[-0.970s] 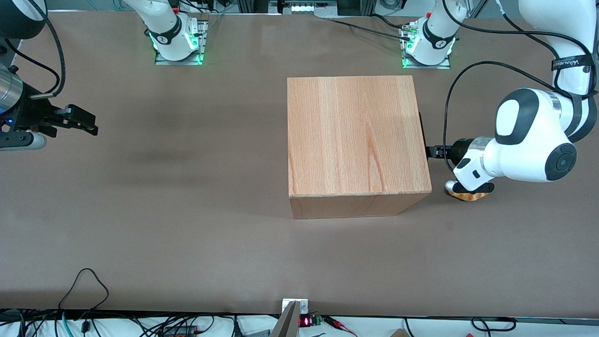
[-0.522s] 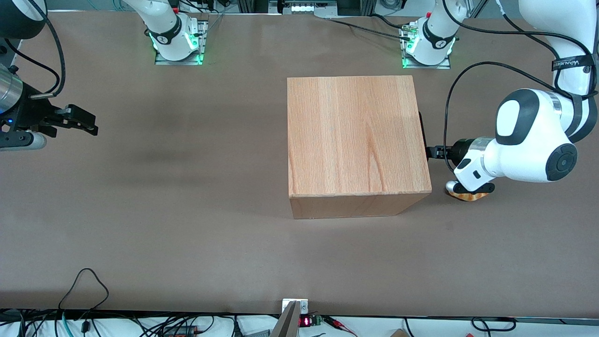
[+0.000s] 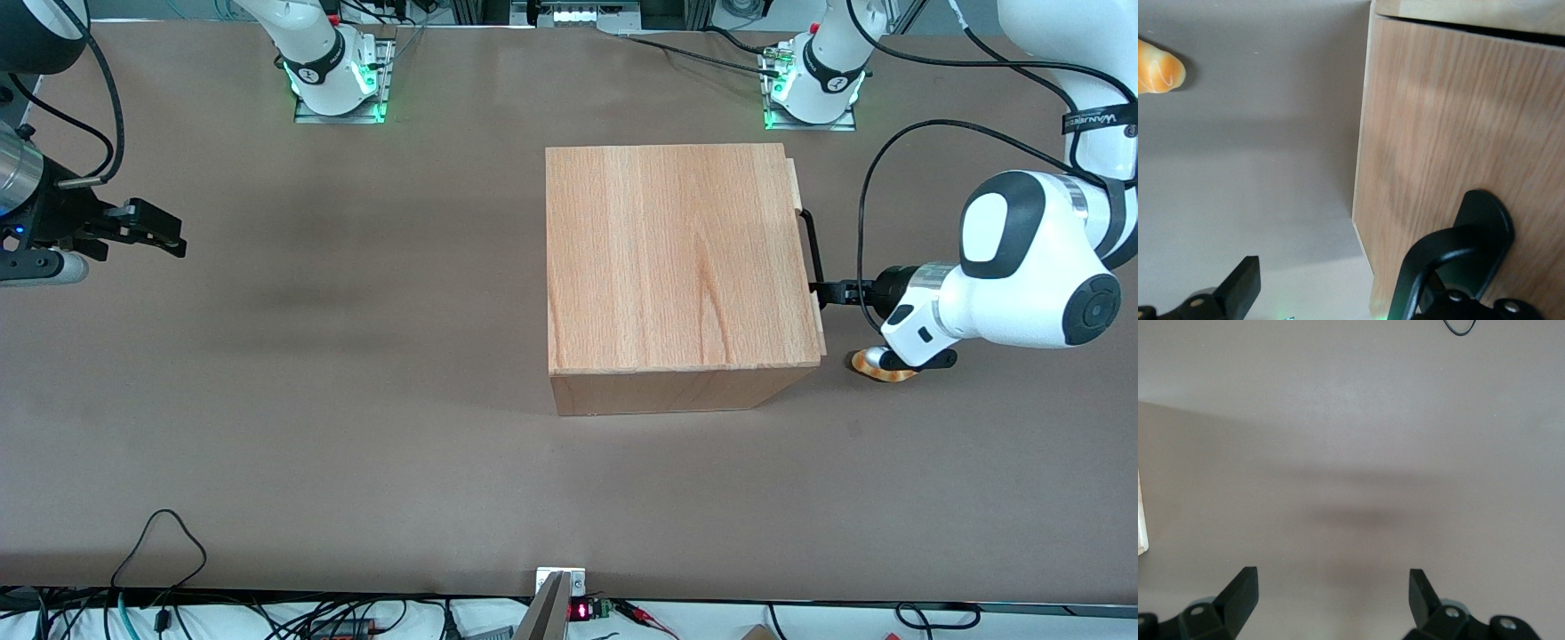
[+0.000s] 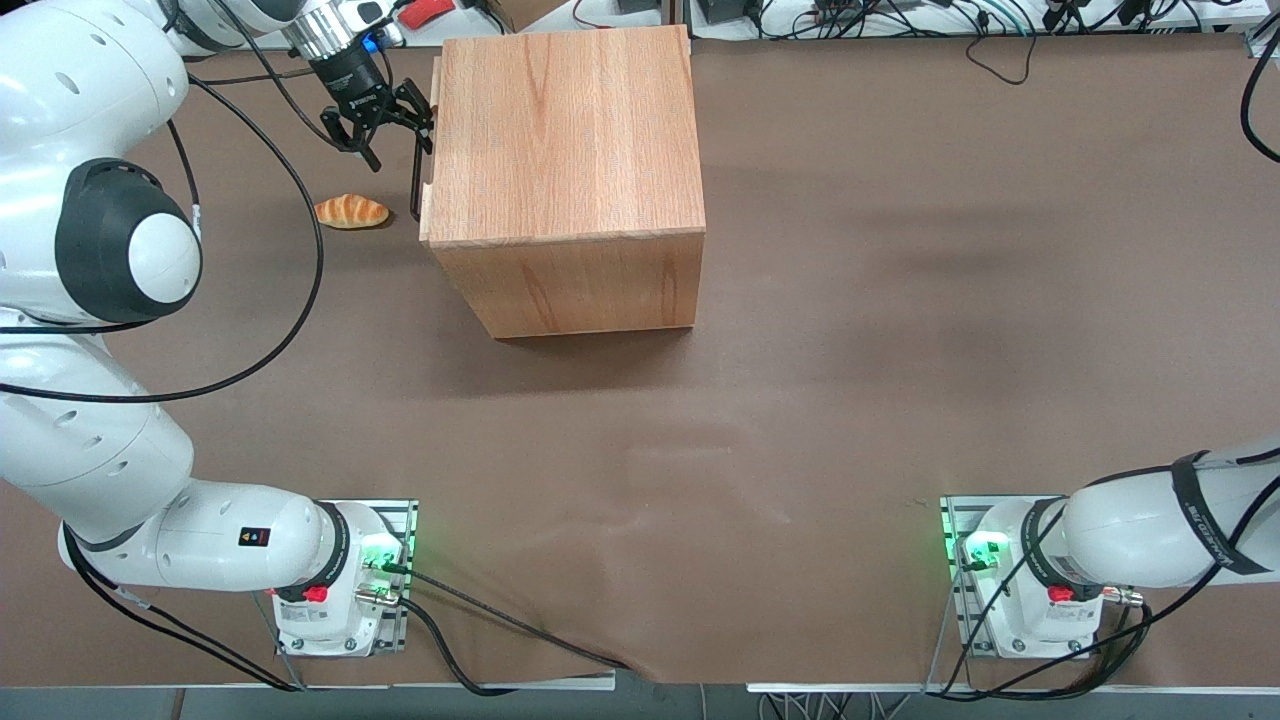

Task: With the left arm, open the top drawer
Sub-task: 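Pull the handle with the left gripper, sliding the drawer out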

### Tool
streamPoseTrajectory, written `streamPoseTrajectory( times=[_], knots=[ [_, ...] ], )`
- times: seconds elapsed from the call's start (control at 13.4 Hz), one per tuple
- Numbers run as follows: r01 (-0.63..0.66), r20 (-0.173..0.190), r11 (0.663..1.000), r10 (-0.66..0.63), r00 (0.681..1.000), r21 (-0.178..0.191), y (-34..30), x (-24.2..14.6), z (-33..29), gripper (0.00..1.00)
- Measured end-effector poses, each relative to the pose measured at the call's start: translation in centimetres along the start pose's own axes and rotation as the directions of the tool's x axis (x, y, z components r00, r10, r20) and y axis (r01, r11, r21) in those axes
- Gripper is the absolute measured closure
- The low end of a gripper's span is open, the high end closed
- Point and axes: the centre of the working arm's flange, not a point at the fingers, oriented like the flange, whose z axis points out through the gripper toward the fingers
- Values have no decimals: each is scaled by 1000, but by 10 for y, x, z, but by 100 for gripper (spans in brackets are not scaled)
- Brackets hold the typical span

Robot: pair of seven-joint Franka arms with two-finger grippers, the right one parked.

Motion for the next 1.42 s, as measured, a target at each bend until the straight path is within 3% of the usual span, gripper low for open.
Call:
streamPoseTrajectory(
  times=[0.6,1.42],
  knots=[
    [16,-7,1000,-16,1000,-19,-28,2,-10,0],
    [71,-9,997,-72,997,-11,-81,-2,-26,0]
  ],
)
